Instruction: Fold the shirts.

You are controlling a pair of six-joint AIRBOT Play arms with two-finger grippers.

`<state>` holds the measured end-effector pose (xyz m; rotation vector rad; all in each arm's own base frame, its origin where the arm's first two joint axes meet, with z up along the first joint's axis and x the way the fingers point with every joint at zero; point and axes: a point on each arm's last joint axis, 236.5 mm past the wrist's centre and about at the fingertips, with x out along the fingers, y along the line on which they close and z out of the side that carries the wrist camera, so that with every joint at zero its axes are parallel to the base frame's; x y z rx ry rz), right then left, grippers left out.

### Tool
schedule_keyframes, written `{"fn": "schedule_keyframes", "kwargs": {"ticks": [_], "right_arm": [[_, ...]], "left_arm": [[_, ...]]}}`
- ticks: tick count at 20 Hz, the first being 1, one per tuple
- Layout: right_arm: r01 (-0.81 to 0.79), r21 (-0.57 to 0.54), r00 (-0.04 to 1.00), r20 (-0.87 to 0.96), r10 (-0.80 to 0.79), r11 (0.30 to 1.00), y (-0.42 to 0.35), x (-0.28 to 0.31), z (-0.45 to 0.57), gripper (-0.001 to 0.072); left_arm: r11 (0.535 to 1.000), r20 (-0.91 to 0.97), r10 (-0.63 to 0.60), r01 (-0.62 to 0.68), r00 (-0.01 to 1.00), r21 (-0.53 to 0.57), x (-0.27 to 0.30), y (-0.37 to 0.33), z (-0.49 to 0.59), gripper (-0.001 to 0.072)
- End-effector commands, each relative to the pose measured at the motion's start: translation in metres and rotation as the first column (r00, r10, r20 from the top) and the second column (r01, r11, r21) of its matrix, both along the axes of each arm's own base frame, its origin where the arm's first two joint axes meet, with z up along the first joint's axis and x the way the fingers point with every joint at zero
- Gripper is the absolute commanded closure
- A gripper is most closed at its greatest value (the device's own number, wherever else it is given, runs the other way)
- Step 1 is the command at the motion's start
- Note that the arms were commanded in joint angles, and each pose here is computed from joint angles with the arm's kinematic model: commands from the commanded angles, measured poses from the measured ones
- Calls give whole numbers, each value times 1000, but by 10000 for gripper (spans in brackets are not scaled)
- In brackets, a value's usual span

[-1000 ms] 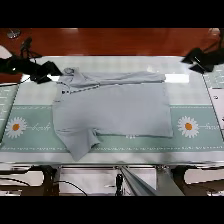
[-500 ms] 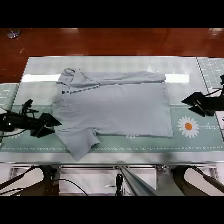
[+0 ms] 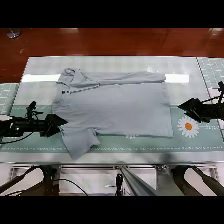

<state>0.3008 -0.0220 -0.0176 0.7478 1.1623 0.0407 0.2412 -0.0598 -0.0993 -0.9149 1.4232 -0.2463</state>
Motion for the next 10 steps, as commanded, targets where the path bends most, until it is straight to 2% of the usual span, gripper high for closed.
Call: {"fn": "schedule_keyframes", "kwargs": {"ticks": [1,2,5,6,10], "right_arm": [[-4,-6,1000,-11,4,1000,-1,-4,-2,94],[-1,-31,999,-35,0,1000,-6,-8,-6,94],[-10,-139,985,-174,-14,990,-29,-38,-27,94],[-16,-144,975,-224,-17,990,-29,-50,-35,94],[-62,-54,947,-320,41,997,5,-80,-60,94]], "left_arm": [[999,44,-35,34,998,34,9,-13,-4,491],[998,47,-55,53,997,26,7,-16,-2,683],[994,65,-108,108,992,3,4,-19,8,685],[993,68,-114,115,991,-2,6,-19,11,685],[993,72,-118,118,990,-4,7,-19,13,685]]}}
